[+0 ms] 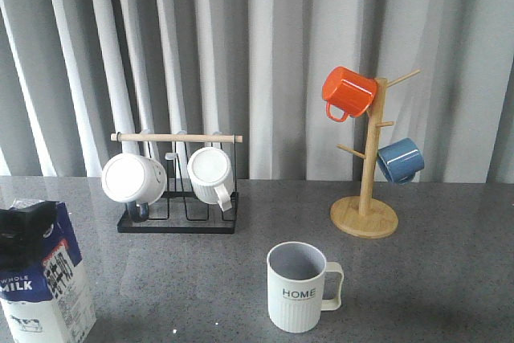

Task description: Place milk next to cup

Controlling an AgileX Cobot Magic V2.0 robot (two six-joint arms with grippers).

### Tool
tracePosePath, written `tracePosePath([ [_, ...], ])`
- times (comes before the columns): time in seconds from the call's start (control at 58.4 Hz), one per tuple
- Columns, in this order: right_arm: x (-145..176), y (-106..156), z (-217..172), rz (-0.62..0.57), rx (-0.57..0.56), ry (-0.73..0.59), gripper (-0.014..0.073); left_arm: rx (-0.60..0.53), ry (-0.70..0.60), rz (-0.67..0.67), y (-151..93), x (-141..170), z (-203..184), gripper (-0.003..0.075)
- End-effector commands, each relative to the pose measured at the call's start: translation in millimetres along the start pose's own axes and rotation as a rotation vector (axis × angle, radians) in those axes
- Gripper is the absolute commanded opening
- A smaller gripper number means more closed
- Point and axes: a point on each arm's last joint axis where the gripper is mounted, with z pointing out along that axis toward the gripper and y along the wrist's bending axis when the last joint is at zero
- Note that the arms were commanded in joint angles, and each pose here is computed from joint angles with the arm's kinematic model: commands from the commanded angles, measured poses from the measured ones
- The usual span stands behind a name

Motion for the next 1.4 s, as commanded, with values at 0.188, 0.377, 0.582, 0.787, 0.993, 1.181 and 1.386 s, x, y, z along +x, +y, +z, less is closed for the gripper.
tracePosePath([
  [0.188,-15.4,-4.5,-6.3,-0.004,0.037,-0.065,-0.0009,-0.1,-0.097,-0.057,25.4,-21.0,4.1,0.061],
  [0.377,-15.4,-4.5,-6.3,-0.004,0.037,-0.065,-0.0009,-0.118,-0.045,-0.074,30.4,-13.7,11.6,0.061],
  [0.582,-15.4,-4.5,-6.3,-0.004,0.037,-0.065,-0.0009,-0.117,-0.014,-0.103,30.2,-9.8,14.4,0.061],
  [0.787,-15.4,-4.5,-6.3,-0.004,0.037,-0.065,-0.0009,-0.121,0.036,-0.097,31.6,-1.2,25.2,0.0647],
  [0.993,-15.4,-4.5,-6.3,-0.004,0.037,-0.065,-0.0009,-0.121,0.04,-0.103,31.7,-0.7,25.5,0.0659],
  [1.181,-15.4,-4.5,-6.3,-0.004,0.037,-0.065,-0.0009,-0.119,0.036,-0.124,31.4,-0.9,25.5,0.0645],
  [1.386,-15.4,-4.5,-6.3,-0.004,0.037,-0.065,-0.0009,-0.118,0.033,-0.139,31.3,-1.1,25.5,0.0628],
])
